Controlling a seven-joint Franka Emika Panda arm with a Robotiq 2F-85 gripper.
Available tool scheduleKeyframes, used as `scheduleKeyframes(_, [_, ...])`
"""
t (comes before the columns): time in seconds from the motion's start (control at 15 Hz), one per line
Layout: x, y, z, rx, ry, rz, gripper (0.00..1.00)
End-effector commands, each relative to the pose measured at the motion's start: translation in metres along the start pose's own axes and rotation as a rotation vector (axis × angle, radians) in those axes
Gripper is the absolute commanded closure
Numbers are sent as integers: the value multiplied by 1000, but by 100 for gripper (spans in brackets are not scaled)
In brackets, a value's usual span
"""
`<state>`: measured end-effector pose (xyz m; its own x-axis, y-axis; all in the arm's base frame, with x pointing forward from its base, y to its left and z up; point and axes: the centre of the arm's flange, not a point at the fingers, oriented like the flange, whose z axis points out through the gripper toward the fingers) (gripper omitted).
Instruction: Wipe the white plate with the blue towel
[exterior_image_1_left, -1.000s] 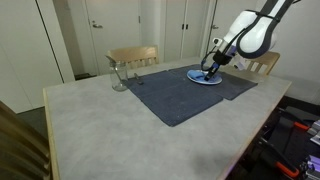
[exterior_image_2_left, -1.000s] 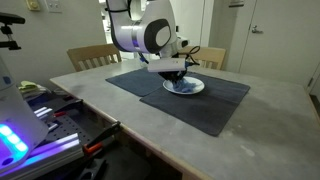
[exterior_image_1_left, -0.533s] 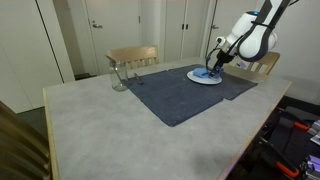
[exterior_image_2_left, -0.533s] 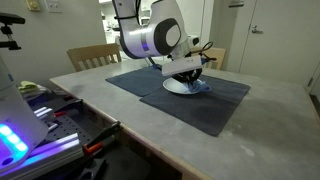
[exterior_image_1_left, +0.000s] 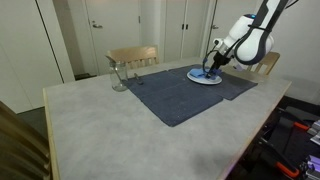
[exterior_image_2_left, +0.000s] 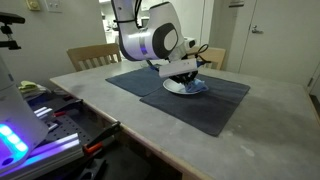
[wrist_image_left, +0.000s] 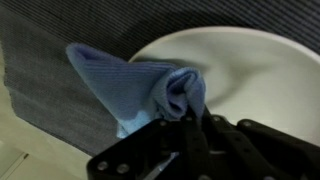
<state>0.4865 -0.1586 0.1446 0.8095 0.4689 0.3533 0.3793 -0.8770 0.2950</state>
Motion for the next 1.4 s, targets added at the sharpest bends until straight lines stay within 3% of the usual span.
scheduleKeyframes(0.0, [0, -13, 5, 145, -17, 21, 98])
scheduleKeyframes(0.53, [12, -32, -3, 310, -13, 70, 98])
scheduleKeyframes(0.67, [10, -30, -2, 267, -20, 61, 98])
scheduleKeyframes(0.8, [8, -24, -1, 171, -44, 20, 98])
scheduleKeyframes(1.2, [-8, 6, 8, 4, -251, -124, 98])
scheduleKeyframes(1.33, [-10, 10, 8, -4, -300, -146, 98])
